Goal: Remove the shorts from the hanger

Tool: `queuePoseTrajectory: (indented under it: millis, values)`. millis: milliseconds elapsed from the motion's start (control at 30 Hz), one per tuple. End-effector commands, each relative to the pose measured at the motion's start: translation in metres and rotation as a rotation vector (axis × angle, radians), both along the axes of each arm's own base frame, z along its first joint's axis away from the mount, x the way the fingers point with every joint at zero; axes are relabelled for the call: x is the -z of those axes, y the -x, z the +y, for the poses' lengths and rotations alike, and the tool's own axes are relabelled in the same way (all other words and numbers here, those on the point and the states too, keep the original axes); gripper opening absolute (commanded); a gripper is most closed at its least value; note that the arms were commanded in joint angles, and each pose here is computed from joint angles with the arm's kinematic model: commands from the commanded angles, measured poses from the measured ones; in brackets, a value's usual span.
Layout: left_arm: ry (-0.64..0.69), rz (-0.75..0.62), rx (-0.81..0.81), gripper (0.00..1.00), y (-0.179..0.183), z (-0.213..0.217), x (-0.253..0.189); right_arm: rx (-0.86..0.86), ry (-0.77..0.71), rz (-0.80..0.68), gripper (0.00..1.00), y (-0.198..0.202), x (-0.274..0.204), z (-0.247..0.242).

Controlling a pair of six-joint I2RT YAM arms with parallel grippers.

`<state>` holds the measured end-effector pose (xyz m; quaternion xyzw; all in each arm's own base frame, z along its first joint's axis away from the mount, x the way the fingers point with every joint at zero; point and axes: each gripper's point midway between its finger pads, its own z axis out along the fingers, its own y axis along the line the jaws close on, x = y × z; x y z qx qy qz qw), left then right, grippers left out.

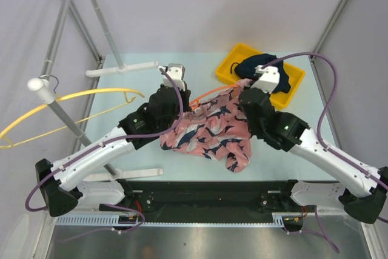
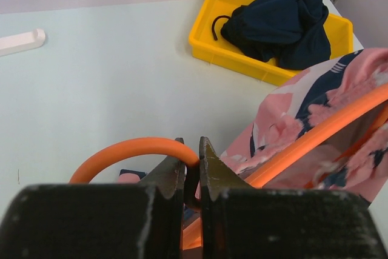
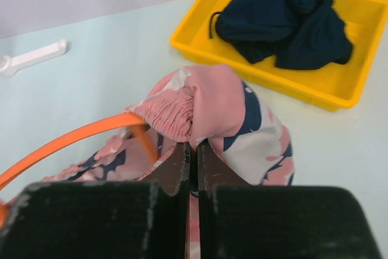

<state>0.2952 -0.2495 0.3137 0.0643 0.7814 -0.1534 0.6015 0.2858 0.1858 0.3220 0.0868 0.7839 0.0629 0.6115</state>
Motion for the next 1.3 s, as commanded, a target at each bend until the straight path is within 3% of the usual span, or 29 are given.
queuePoseTrajectory:
  millis: [0, 267, 400, 600, 733, 800, 1000, 1267]
  values:
    - [0.095, -0.052, 0.004, 0.00, 0.008, 0.004, -0.024, 0.119, -0.026, -0.002, 0.00, 0.002, -0.017, -0.057]
    - [0.170, -0.077, -0.021, 0.00, 0.007, 0.007, -0.041, 0.175, -0.049, 0.042, 0.00, 0.017, 0.003, -0.116]
    - [0.283, -0.075, 0.024, 0.00, 0.009, -0.005, -0.059, 0.031, -0.101, 0.058, 0.00, 0.026, 0.013, -0.098]
    - [0.609, 0.003, 0.204, 0.00, 0.013, -0.035, -0.095, -0.215, -0.313, 0.083, 0.00, 0.042, 0.029, -0.047]
    - [0.903, 0.099, 0.383, 0.00, 0.017, -0.057, -0.121, -0.317, -0.433, 0.120, 0.00, 0.047, 0.042, -0.018]
    - [0.967, 0.103, 0.517, 0.00, 0.032, -0.068, -0.142, -0.344, -0.460, 0.130, 0.00, 0.045, 0.044, -0.009]
    - [0.964, 0.110, 0.703, 0.00, 0.066, -0.074, -0.180, -0.369, -0.478, 0.139, 0.00, 0.038, 0.050, 0.003]
    - [0.877, -0.051, 0.792, 0.00, 0.122, -0.031, -0.217, -0.397, -0.522, 0.039, 0.00, 0.027, 0.020, 0.006]
